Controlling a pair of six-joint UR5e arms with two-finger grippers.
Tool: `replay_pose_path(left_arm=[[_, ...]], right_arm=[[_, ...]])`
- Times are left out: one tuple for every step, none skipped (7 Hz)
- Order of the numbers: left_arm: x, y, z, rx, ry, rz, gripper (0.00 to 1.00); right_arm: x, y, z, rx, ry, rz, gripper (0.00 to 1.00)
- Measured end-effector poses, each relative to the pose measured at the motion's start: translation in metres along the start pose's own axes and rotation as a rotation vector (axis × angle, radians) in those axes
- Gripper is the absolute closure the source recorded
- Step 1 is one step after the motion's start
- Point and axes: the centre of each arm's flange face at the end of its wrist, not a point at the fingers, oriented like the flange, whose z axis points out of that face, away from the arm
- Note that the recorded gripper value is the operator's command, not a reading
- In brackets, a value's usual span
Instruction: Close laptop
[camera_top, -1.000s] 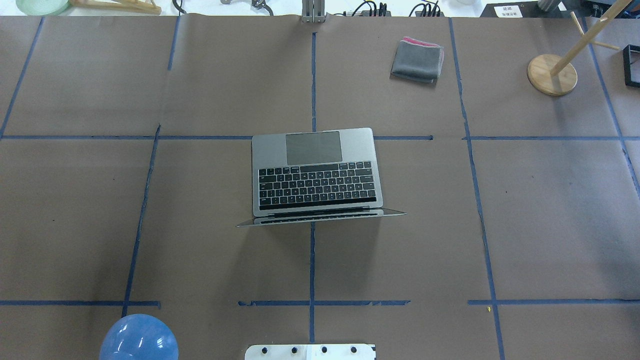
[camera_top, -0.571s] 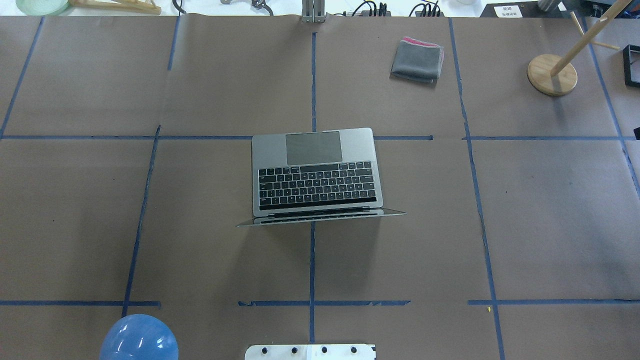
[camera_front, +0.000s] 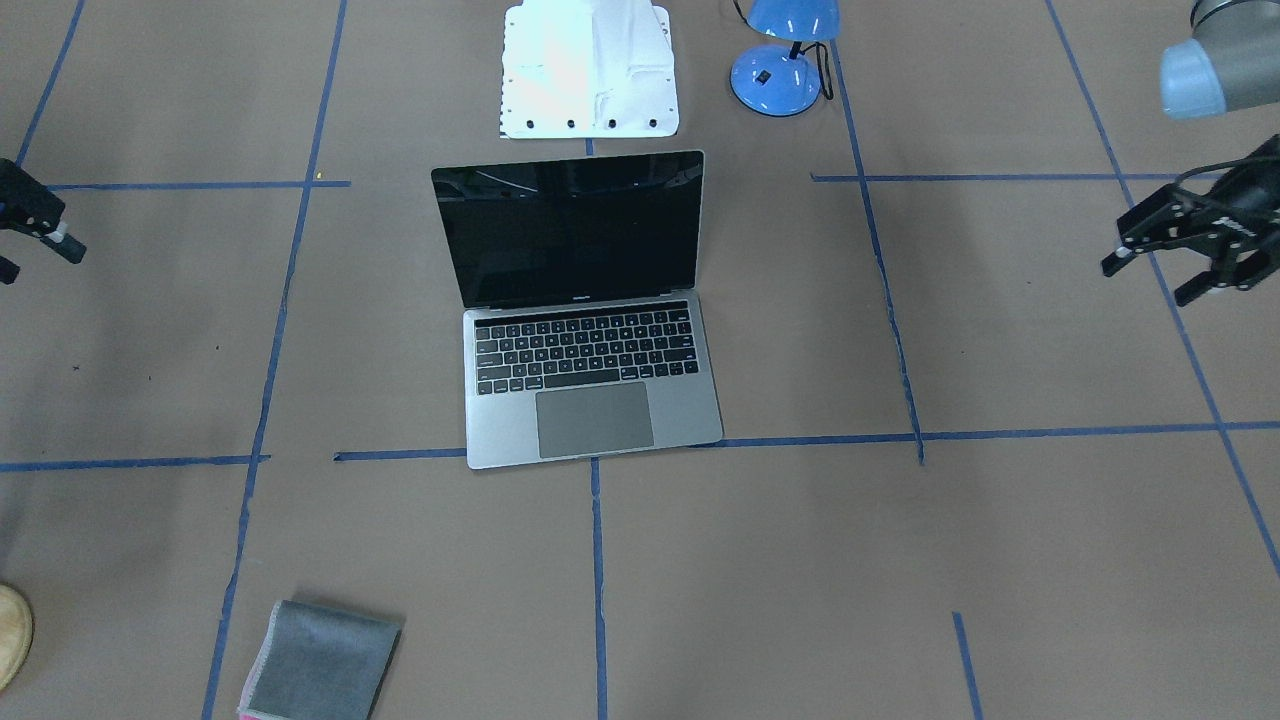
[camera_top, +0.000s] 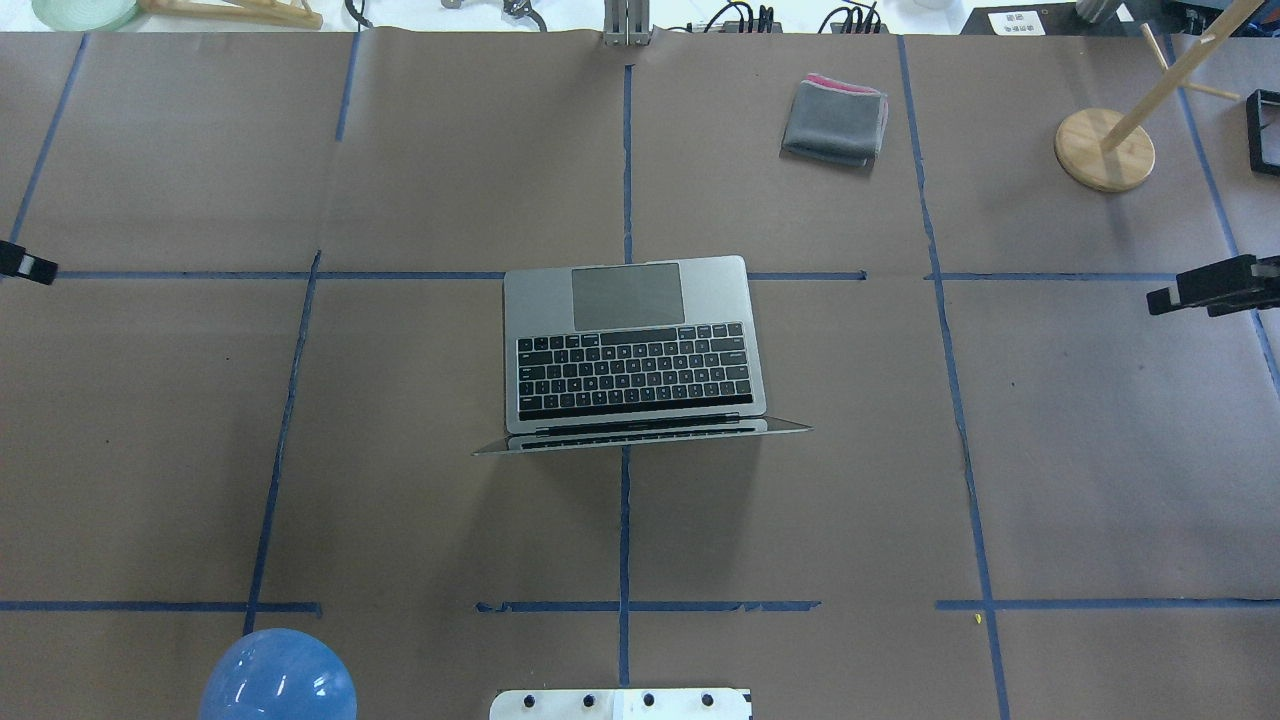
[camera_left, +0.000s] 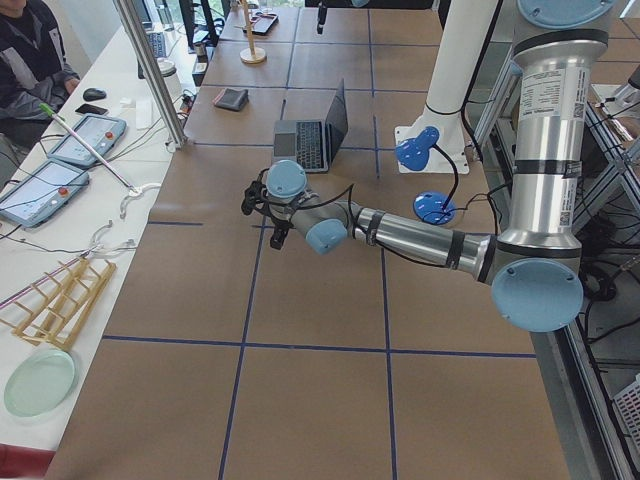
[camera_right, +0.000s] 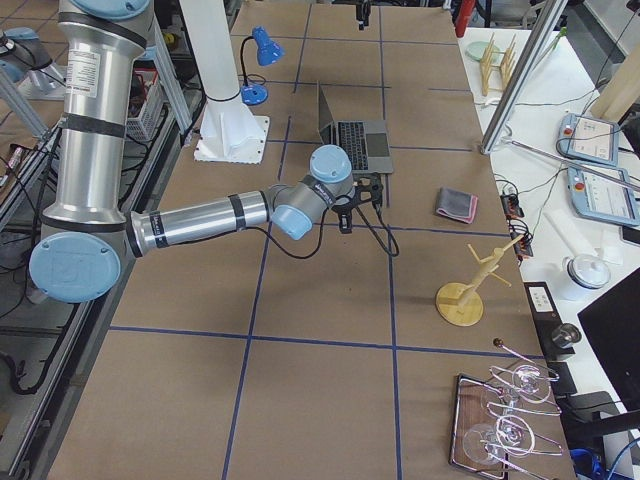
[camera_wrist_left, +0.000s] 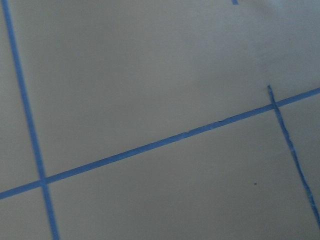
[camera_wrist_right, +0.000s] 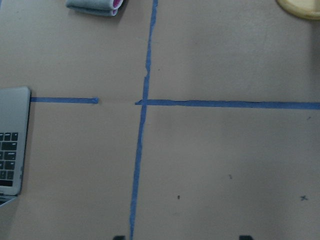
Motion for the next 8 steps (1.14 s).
replay_pose_path(left_arm=[[0.046,0.013,0.023,-0.032,0.066,-0.063,0.86],[0.092,0.027,0.037,-0.071,0.121,-0.112,0.95],[0.130,0.040,0.046,-0.104,0.160,-0.139,0.95],[0.159,0.052,0.053,-0.127,0.183,-0.156,0.95],[0.192,0.062,0.065,-0.157,0.209,-0.184,0.95],[0.229,0.073,0.079,-0.206,0.243,-0.227,0.96],[0.265,0.084,0.094,-0.250,0.271,-0.261,0.98],[0.290,0.095,0.108,-0.258,0.281,-0.270,0.99]], right_arm=[[-0.014,0.016,0.009,-0.012,-0.048,0.003,0.97],[-0.034,0.031,0.018,-0.025,-0.085,0.002,0.98],[-0.064,0.048,0.031,-0.030,-0.105,0.012,0.98],[-0.095,0.068,0.050,-0.019,-0.109,0.029,0.99],[-0.122,0.089,0.070,-0.003,-0.110,0.044,0.99],[-0.143,0.107,0.083,0.010,-0.116,0.059,0.99],[-0.159,0.121,0.092,0.020,-0.124,0.070,0.99],[-0.172,0.130,0.099,0.030,-0.136,0.077,0.99]])
